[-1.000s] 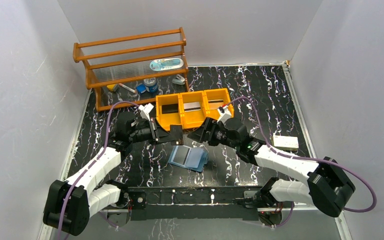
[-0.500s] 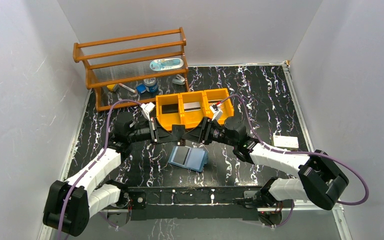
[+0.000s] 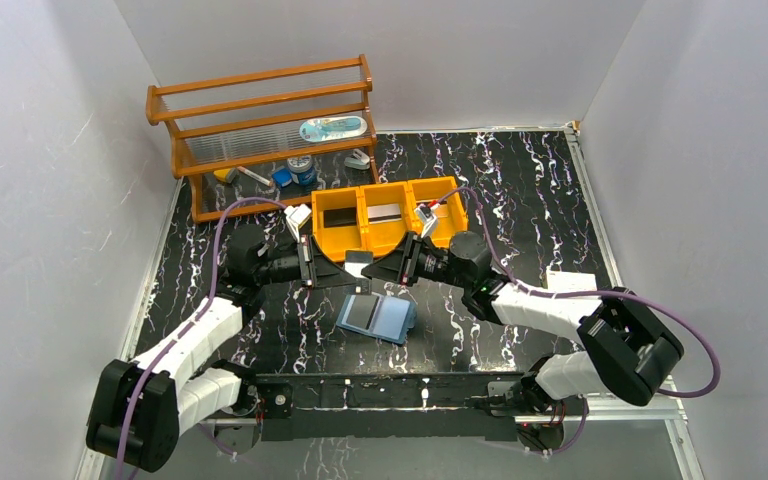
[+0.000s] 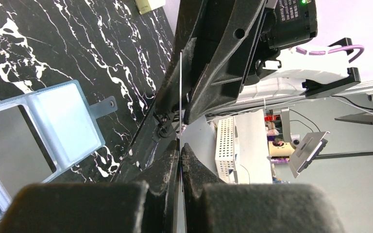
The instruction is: Take the credit cards out of the card holder
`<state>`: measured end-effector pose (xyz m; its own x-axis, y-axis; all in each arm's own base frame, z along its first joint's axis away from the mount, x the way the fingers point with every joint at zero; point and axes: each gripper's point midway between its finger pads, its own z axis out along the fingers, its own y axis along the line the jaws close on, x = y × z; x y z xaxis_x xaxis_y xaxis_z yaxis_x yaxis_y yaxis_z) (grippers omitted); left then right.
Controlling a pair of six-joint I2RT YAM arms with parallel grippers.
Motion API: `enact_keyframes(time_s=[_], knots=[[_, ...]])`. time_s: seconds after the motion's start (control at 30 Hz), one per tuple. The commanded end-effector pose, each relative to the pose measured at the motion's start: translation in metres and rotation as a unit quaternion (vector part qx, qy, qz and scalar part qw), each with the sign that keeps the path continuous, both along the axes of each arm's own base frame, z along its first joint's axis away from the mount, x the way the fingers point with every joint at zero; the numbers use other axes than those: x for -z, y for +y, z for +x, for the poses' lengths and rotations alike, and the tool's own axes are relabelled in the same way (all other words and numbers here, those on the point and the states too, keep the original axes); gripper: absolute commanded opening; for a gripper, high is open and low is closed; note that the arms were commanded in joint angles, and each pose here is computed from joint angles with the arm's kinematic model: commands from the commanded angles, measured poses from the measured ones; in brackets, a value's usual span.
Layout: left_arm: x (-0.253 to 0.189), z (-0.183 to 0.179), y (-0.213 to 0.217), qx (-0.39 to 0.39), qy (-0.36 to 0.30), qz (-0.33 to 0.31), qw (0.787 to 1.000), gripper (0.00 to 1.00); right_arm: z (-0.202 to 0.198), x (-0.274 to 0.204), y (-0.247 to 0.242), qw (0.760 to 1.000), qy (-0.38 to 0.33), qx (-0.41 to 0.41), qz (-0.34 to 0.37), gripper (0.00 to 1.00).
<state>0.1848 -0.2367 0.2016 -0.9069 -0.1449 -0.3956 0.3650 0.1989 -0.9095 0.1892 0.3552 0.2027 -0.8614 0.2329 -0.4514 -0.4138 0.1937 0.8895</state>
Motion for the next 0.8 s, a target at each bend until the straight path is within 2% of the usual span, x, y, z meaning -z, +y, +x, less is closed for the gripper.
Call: enact_keyframes(time_s=[0.0, 0.13, 0.23, 0.37, 0.43, 0.53, 0.67, 0.77], knots=[[-0.004, -0.009, 0.0, 0.024, -0.01, -0.014, 1.0, 0.0, -0.007, -0.027, 0.001, 0.998, -0.031, -0.022, 0.056, 0.3], [-0.004, -0.01, 0.0, 0.022, -0.009, -0.015, 1.0, 0.0, -0.009, -0.026, 0.0, 0.997, -0.028, -0.029, 0.063, 0.16], [-0.004, -0.009, 0.0, 0.022, -0.012, -0.013, 1.0, 0.03, -0.01, -0.026, 0.0, 0.997, -0.027, -0.03, 0.066, 0.11], [-0.006, -0.008, 0.001, 0.03, -0.025, 0.004, 0.999, 0.33, -0.01, -0.024, -0.001, 0.997, -0.024, -0.029, 0.064, 0.05], [-0.004, -0.005, 0.003, 0.027, -0.037, 0.033, 0.998, 0.52, -0.009, -0.022, -0.002, 0.998, -0.024, -0.025, 0.06, 0.01], [0.003, 0.002, 0.011, 0.0, -0.044, 0.093, 0.995, 0.7, -0.005, -0.018, -0.004, 0.999, -0.022, -0.009, 0.045, 0.0], [0.011, 0.02, 0.027, -0.062, -0.056, 0.168, 0.982, 0.81, 0.002, -0.014, -0.009, 0.999, -0.023, 0.018, 0.017, 0.0], [0.019, 0.032, 0.046, -0.111, -0.072, 0.228, 0.965, 0.93, 0.008, -0.007, -0.012, 0.999, -0.024, 0.037, -0.01, 0.0]])
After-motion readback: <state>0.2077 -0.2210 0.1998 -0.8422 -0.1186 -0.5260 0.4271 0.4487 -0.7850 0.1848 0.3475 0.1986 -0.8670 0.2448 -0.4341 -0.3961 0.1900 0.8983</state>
